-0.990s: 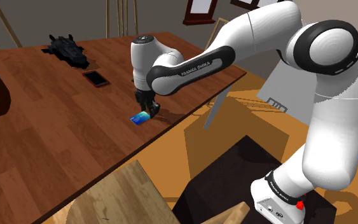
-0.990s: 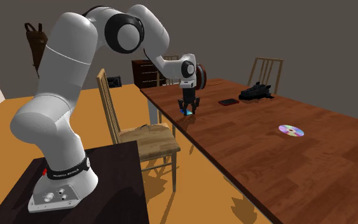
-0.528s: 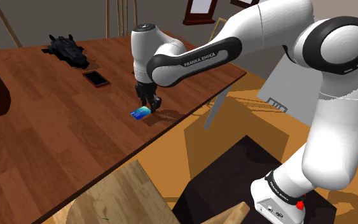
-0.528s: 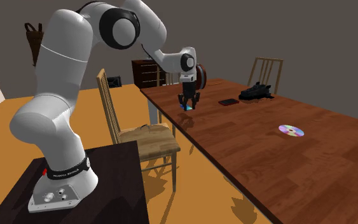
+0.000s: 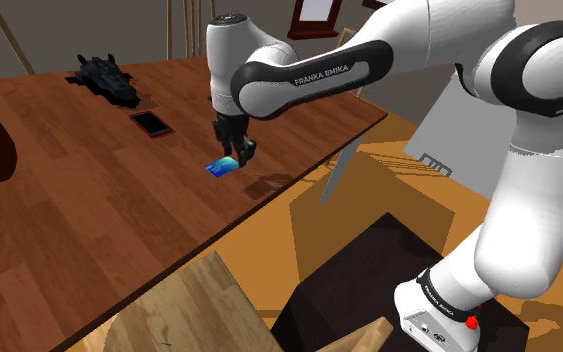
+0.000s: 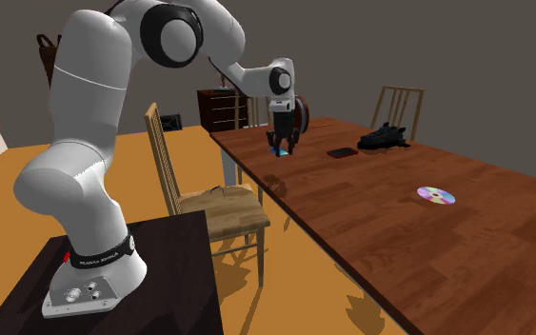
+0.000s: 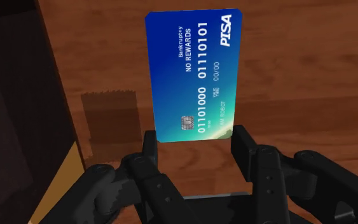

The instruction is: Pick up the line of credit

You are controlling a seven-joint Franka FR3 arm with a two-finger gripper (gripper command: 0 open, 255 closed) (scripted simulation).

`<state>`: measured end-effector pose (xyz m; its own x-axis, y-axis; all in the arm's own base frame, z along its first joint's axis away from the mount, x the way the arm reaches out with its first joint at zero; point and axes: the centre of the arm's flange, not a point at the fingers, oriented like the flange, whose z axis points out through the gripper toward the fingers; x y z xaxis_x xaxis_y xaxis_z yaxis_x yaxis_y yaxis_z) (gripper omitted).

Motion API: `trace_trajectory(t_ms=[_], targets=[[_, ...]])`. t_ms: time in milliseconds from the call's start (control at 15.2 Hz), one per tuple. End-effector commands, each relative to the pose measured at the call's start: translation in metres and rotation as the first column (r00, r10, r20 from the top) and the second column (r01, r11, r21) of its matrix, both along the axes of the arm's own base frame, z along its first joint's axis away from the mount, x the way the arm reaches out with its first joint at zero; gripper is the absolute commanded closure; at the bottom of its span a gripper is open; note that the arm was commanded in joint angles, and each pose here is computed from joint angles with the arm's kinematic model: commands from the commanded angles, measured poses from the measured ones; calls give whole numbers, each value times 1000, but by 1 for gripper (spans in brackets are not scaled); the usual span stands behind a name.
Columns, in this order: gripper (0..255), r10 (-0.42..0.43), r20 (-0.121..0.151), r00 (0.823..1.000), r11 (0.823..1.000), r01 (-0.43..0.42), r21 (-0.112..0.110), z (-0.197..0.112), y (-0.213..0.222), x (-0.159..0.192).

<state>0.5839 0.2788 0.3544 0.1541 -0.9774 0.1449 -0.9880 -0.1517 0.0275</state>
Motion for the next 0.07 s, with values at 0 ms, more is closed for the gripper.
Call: trace_trajectory(t_ms=[0], targets=[[255, 0, -1, 1000, 1000, 0, 0, 3, 0, 1]])
